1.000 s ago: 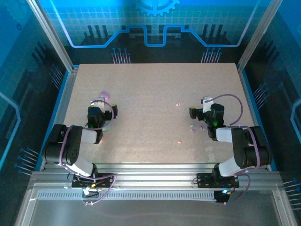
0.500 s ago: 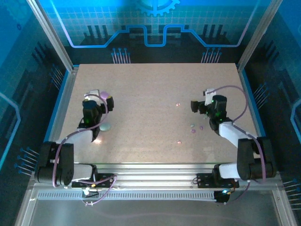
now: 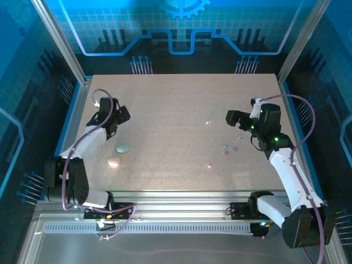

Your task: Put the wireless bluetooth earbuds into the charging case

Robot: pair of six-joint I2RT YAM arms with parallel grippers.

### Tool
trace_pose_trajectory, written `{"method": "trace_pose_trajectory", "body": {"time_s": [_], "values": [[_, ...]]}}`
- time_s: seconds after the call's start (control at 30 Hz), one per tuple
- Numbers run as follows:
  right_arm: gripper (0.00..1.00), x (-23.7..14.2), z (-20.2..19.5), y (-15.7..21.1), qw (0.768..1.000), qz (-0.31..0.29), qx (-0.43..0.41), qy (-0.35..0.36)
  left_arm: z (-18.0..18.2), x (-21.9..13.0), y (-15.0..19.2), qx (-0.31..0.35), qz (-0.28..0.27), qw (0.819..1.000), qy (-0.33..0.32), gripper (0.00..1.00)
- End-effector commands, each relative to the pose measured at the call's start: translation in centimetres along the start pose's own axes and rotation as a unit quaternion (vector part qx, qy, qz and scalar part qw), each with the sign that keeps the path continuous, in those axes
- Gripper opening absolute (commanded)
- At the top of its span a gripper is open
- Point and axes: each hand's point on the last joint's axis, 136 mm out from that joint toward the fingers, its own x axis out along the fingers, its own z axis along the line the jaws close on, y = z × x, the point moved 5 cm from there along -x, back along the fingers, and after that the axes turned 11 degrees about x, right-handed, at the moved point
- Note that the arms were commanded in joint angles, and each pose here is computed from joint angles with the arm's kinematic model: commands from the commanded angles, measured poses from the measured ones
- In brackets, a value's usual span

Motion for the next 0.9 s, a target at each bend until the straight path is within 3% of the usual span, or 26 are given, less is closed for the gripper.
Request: {"method": "trace_pose_trajectory", "body": {"time_s": [0.0,0.43,0.87], "values": [[1.0,-0.5,-0.1,1.7,0.999,0.043,0.03,-0.005,0.4,0.7,1.4,-0.043,0.065,0.997,-0.019,0.85],[1.0,-0.3,0.1,3.6,0.995,0.078,0.055,-0.006,-1.8,6.6,-2.7,-0.074,0.142,0.984,-0.079,0.82],[1.0,-1.4,-0.5,4.3,0.995,0.078,0.062,0.021,-2.9,11.0,-3.2,-0.107,0.175,0.974,-0.1,0.76]]}}
